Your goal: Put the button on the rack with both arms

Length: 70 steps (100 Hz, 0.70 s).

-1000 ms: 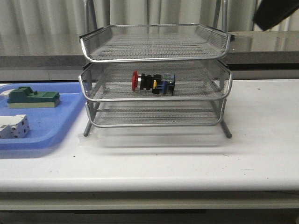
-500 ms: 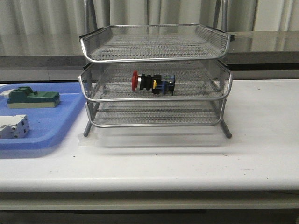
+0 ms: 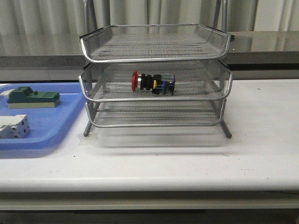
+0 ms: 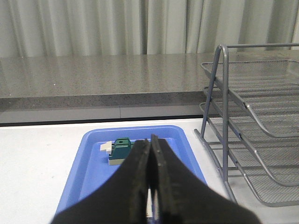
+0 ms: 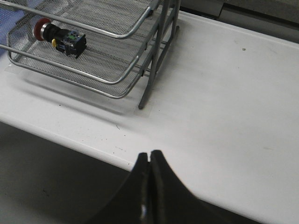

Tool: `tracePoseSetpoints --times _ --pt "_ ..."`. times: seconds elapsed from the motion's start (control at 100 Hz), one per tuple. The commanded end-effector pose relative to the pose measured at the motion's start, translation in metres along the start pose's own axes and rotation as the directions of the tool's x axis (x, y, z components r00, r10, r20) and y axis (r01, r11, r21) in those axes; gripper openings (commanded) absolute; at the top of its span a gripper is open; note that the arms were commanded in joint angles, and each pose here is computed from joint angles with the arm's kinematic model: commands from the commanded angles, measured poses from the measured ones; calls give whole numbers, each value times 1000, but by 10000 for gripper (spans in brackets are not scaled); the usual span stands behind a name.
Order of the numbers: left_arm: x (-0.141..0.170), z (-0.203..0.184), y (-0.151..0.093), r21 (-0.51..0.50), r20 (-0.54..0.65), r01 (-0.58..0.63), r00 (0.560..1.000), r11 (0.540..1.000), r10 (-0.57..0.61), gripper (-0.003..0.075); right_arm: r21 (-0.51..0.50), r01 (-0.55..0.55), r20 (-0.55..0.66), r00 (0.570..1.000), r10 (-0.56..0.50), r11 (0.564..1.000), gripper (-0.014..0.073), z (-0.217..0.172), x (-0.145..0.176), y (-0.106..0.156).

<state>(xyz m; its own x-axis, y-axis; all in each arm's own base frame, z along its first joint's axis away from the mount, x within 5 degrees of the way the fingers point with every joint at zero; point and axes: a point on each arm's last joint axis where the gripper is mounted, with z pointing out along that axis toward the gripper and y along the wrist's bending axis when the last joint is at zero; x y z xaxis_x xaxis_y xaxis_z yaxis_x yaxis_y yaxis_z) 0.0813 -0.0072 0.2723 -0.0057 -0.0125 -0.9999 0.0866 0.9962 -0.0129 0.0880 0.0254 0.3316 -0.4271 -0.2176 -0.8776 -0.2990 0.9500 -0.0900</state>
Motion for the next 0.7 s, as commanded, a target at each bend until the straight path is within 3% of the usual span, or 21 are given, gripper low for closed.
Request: tracePoseSetpoints --times 0.0,0.41,0.69 --pt "-15 0 2 -16 96 20 995 1000 -18 -20 14 16 80 997 -17 1000 -60 -4 -11 -2" --pt "-15 0 2 -16 96 20 995 1000 -18 -20 20 24 92 995 -26 1000 -60 -4 -10 -2" --pt "-15 0 2 -16 96 20 995 1000 -18 -20 46 -37 271 962 23 998 -60 -10 22 -4"
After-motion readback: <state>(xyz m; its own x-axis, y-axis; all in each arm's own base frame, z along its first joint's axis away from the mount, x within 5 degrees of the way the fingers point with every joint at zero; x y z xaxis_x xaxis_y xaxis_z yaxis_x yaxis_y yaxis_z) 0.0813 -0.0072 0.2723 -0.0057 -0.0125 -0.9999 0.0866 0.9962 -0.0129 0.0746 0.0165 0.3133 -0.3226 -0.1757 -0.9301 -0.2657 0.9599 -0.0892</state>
